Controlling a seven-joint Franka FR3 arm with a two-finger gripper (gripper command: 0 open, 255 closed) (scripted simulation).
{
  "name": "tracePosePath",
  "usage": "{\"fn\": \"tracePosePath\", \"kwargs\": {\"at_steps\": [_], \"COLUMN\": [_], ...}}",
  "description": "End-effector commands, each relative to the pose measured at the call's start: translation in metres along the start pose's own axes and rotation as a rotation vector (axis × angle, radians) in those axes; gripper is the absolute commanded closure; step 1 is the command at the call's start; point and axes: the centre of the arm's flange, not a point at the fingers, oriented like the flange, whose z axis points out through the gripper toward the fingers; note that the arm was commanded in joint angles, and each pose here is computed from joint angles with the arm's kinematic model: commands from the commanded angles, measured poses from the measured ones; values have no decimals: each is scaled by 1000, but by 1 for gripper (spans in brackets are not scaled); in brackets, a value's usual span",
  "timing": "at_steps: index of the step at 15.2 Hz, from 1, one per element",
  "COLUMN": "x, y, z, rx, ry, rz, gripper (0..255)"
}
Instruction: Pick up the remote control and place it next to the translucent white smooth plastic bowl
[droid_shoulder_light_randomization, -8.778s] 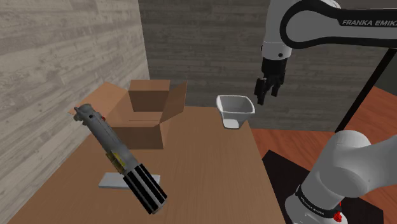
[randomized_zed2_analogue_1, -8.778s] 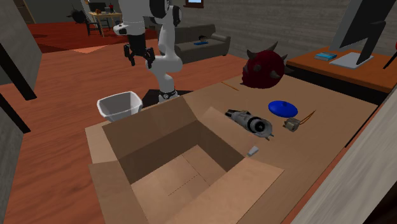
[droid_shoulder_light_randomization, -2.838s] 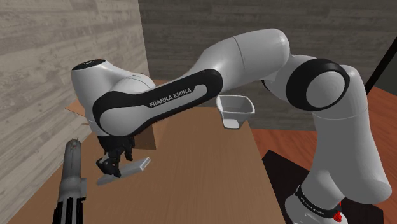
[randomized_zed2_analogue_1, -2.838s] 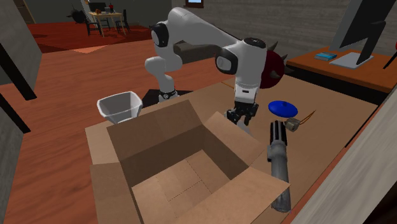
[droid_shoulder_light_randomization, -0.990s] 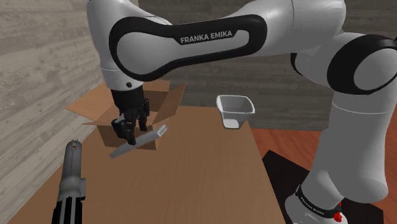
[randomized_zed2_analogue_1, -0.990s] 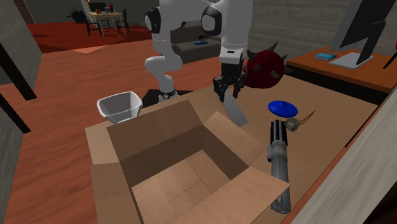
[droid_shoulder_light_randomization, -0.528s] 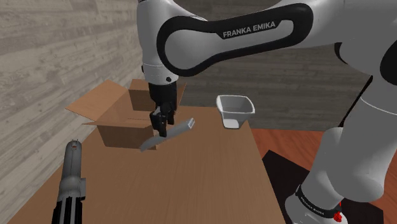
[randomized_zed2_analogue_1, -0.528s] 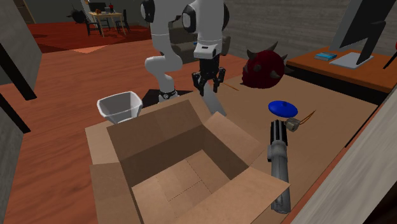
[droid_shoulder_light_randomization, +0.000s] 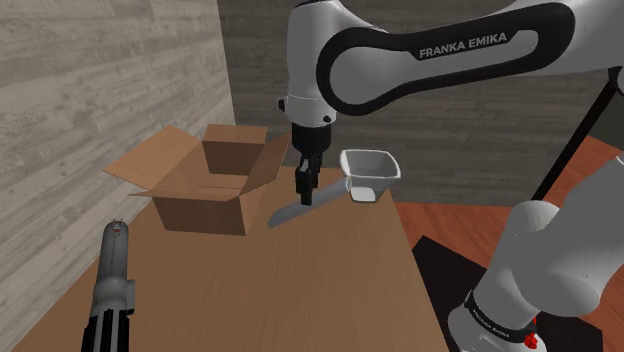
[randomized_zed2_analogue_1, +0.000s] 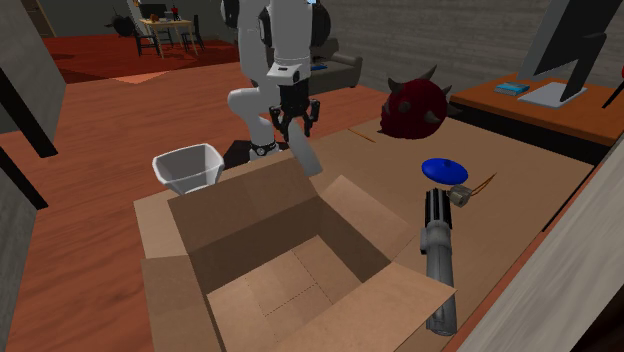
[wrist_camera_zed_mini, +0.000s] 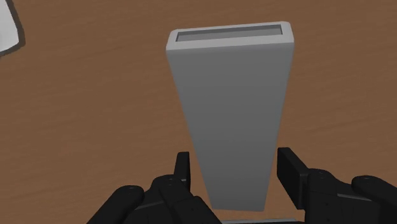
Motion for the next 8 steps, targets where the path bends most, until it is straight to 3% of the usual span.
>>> {"fn": "tracePosePath", "kwargs": {"at_steps": [1, 8], "x": [-23, -100], "y": [16, 67], "z": [-2, -3], "rx": [1, 1], "ry": [0, 0], "rz": [-1, -1], "gripper": [255, 255]}}
